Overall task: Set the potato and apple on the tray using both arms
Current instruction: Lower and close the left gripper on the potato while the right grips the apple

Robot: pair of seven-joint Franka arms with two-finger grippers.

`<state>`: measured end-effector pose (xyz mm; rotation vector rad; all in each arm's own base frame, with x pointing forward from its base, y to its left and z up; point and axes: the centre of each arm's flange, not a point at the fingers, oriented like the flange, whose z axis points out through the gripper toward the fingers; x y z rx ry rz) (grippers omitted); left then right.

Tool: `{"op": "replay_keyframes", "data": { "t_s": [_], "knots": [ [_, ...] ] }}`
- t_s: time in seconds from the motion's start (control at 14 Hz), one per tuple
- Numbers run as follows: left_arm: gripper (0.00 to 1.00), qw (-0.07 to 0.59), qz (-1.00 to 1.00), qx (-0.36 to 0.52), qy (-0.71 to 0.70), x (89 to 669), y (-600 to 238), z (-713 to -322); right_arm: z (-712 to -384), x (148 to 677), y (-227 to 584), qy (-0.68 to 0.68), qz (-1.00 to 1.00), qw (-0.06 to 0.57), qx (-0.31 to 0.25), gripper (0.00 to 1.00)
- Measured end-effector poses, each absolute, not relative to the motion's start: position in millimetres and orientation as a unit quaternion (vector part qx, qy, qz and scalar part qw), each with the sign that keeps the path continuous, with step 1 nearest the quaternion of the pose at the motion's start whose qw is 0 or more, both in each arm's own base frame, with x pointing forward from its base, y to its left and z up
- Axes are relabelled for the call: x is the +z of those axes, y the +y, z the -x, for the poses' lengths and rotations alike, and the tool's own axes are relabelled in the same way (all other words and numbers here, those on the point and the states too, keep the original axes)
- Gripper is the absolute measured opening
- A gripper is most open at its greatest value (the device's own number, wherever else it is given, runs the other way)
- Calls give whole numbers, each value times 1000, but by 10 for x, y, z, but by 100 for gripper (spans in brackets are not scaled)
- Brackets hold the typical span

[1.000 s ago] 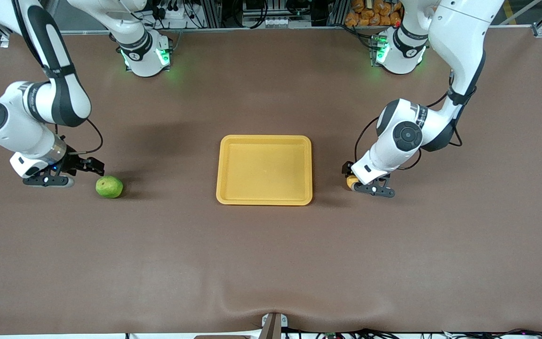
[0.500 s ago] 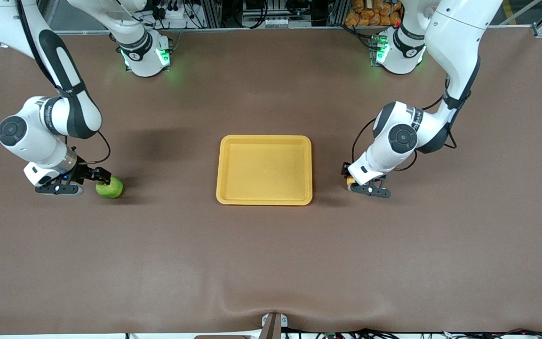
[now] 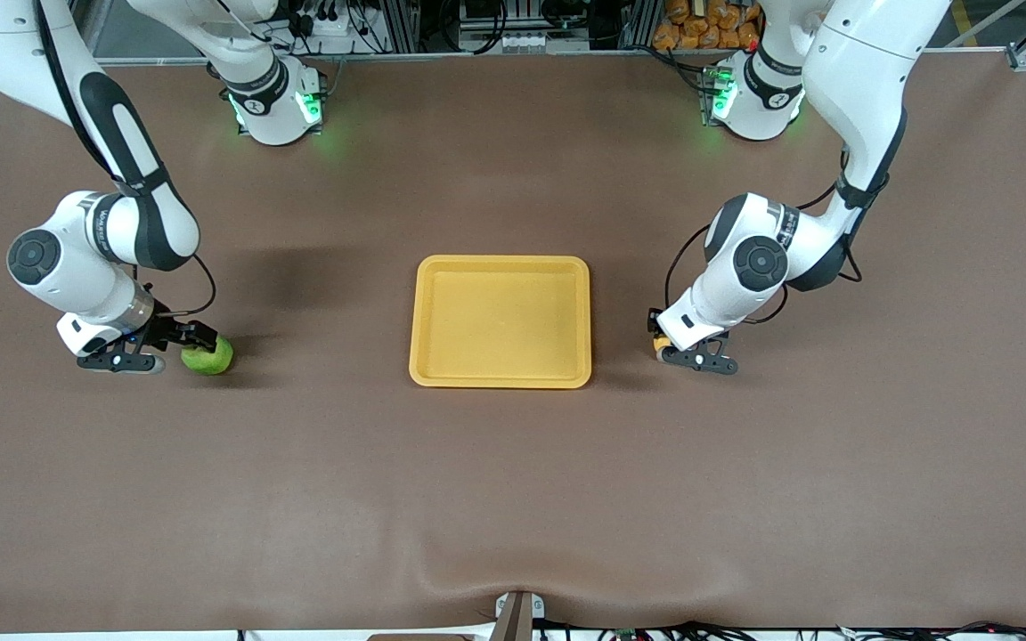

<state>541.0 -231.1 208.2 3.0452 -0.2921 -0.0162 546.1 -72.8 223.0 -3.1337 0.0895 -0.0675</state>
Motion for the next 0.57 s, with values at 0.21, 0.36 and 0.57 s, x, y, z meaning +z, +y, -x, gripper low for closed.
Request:
{"op": "replay_keyframes", "data": {
  "t_s": [0.21,0.36,0.57],
  "knots": [
    [47,41,-995,-5,-95,2084,-2313,-5412,-5461,2187,-711,42,999,13,-21,100],
    [47,42,-995,-4,-96,2092,-2320,-5418,-5455,2155,-713,51,998,18,-20,100],
    [47,42,-994,0,-99,2141,-2370,-5436,-5453,2137,-713,53,998,19,-19,100]
  ]
}}
